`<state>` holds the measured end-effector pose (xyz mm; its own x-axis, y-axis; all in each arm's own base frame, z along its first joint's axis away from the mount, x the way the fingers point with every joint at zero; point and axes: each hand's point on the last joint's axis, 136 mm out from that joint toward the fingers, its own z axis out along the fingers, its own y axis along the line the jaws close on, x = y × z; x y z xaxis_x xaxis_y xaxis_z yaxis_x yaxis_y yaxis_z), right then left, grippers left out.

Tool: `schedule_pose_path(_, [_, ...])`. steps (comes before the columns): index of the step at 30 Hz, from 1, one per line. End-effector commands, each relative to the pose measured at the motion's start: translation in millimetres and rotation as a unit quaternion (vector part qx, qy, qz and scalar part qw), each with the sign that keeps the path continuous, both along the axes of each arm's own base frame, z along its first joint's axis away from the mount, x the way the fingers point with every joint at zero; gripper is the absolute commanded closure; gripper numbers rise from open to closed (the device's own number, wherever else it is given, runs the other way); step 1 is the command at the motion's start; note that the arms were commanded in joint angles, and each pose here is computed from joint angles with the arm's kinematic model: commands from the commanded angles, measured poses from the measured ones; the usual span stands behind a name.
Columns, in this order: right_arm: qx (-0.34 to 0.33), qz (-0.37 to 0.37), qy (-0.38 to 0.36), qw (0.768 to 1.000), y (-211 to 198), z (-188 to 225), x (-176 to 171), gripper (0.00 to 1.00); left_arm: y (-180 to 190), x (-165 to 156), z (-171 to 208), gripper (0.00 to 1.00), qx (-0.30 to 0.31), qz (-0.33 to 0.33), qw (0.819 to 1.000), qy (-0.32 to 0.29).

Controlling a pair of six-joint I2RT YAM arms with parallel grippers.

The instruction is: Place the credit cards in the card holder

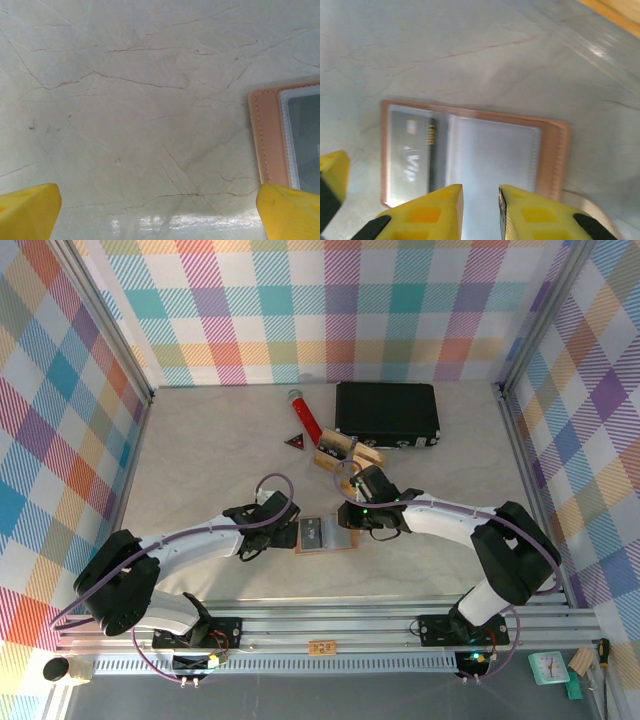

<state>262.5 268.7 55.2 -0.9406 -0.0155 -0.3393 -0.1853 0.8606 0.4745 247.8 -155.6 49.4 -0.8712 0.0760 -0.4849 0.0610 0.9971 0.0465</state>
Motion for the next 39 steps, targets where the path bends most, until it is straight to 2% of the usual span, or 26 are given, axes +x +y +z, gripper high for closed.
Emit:
schedule_pose_path(1, [0.007,-0.001,0.003,1.000,-5.1,2.5,-3.5,0.73,-3.7,-5.6,-7.9,0.00,0.004,-0.014,1.000,0.013])
schedule_pose_path(20, [0.011,-0.003,0.018,1.000,-4.1,-6.8,0.4,0.68,-11.1,-4.6,-28.9,0.00,0.025,-0.020,0.999,0.024])
schedule_pose_path(26, [0.006,-0.003,0.020,1.000,-4.5,-10.4,1.3,0.57,-8.6,-7.7,-35.6,0.00,0.030,-0.018,0.999,0.031])
schedule_pose_path(39, [-0.001,0.001,0.034,0.999,0.3,-24.4,5.0,0.56,-6.5,-10.7,-40.9,0.00,0.032,-0.016,0.999,0.033])
